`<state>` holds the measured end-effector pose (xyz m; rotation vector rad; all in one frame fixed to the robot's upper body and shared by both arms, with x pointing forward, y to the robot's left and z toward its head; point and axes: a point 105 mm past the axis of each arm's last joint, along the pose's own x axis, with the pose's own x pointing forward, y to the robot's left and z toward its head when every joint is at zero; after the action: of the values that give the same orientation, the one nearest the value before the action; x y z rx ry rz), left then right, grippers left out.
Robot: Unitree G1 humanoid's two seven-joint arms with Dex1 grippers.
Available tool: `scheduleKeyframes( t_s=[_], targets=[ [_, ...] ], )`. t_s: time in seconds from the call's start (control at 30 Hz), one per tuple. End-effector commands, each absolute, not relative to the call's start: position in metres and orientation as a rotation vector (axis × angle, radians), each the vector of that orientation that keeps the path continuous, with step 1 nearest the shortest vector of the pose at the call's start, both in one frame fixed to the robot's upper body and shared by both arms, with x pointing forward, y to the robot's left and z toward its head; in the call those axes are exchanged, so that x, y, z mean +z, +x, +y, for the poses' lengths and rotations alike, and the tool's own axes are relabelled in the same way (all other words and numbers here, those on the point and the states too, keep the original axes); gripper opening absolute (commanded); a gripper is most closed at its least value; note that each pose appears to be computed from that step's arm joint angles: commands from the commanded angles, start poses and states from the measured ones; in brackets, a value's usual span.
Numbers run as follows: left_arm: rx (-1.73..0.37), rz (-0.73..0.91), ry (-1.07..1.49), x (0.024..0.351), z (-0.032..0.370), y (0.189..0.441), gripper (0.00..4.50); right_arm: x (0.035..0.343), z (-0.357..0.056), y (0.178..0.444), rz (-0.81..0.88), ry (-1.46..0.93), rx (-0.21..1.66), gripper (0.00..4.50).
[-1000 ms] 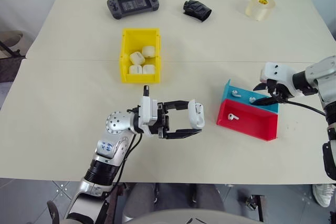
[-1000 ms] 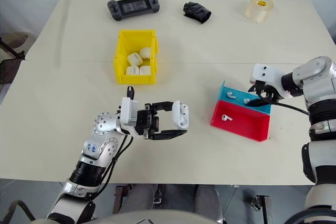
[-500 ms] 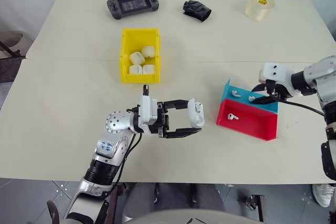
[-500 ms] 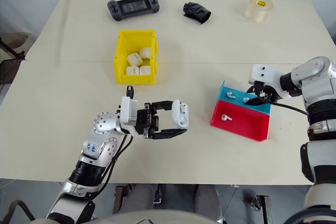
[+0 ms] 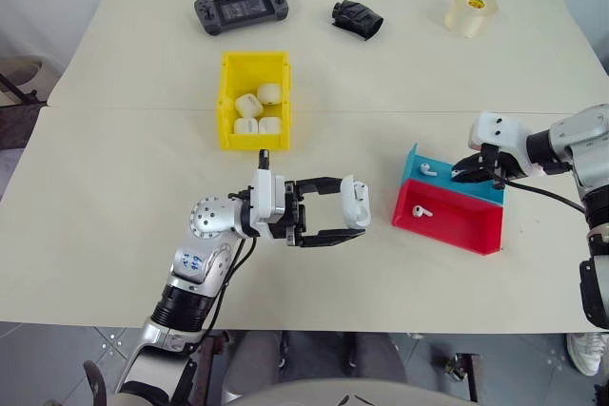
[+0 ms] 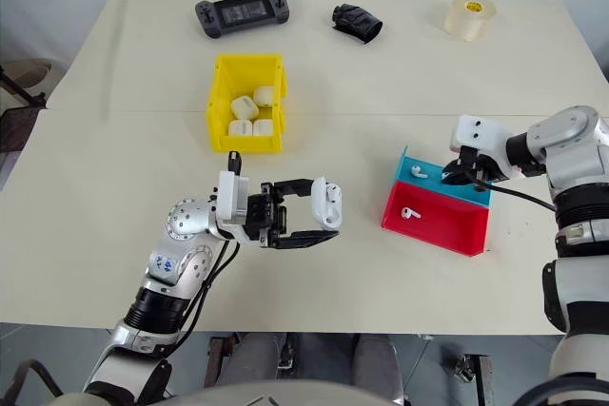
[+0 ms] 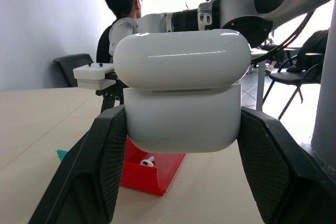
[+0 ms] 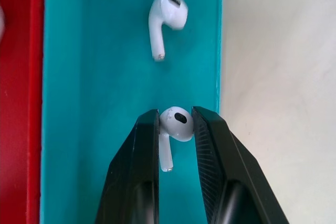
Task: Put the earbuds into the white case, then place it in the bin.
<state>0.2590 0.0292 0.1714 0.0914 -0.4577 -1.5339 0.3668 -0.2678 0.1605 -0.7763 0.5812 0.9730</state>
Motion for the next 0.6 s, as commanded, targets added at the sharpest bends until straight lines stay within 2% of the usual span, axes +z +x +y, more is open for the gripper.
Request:
scheduleKeyframes(
  t_s=[0.03,0.17,0.47,0.6],
  targets=[
    [-1.536,-0.524,0.109,0.183,0.03,0.259,2.78,0.203,-0.266,0.363,0.403,-0.723,0.957,0.58],
    [-1.546,-0.529,0.097,0.185,0.03,0.263,2.78,0.235,-0.248,0.337,0.216,-0.518,1.036,0.58],
    [-1.555,-0.547,0.063,0.193,0.028,0.278,2.78,0.242,-0.176,0.279,0.026,-0.057,1.135,0.58],
    [-1.559,-0.548,0.057,0.195,0.027,0.282,2.78,0.246,-0.151,0.262,-0.058,0.14,1.141,0.58]
  ],
)
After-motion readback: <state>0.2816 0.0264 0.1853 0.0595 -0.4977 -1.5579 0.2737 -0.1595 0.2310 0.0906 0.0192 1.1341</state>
